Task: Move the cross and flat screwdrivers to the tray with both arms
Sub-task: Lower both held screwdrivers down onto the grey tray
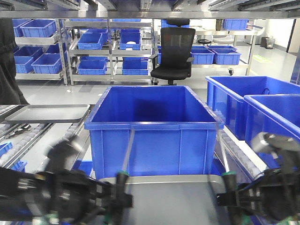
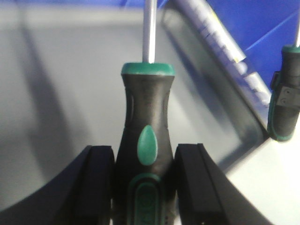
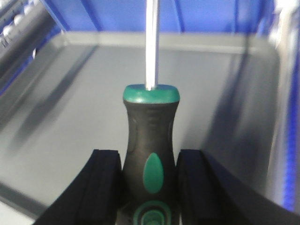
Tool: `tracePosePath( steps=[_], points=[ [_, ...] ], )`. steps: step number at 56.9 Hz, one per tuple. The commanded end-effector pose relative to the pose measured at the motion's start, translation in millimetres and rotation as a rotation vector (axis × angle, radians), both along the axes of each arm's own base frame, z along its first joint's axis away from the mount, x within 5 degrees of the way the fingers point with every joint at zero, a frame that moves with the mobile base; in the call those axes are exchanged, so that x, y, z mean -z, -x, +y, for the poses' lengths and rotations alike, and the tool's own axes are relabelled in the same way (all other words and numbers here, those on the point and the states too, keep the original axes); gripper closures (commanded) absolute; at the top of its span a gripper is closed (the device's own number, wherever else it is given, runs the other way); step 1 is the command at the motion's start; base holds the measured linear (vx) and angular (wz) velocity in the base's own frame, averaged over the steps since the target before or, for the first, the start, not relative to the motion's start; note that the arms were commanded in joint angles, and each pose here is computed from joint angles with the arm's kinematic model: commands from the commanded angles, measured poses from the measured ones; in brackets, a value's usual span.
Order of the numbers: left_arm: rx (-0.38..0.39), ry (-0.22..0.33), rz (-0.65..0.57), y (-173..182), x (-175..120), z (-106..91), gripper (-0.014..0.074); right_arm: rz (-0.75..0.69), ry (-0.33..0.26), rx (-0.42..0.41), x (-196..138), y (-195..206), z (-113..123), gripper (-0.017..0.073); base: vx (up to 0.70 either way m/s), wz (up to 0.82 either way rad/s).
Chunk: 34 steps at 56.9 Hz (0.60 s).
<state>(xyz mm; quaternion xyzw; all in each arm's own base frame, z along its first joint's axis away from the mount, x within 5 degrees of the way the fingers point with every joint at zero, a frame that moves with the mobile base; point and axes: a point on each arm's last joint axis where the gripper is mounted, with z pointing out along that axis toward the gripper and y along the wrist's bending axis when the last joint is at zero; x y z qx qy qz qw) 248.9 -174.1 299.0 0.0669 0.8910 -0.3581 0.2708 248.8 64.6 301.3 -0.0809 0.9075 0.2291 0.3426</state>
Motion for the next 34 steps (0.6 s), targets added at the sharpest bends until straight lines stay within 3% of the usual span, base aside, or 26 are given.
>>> tracePosePath(
  steps=[1,8,13,34],
  points=[
    [-0.061,0.075,-0.028,-9,-8,-8.7,0.0591,-0.058,-0.054,0.036,-10,-10,1,0.0567,0.00,0.00],
    [-0.101,0.080,0.009,-19,6,-12.8,0.0591,0.001,-0.086,0.036,2,-18,5,0.0567,0.00,0.00],
    [-0.140,0.097,0.004,-24,8,-13.0,0.0591,0.001,-0.068,0.016,6,-21,5,0.0567,0.00,0.00],
    [-0.172,0.093,-0.019,-29,10,-12.2,0.0587,0.046,-0.062,0.014,19,-29,6,0.0559,0.00,0.00]
  ],
)
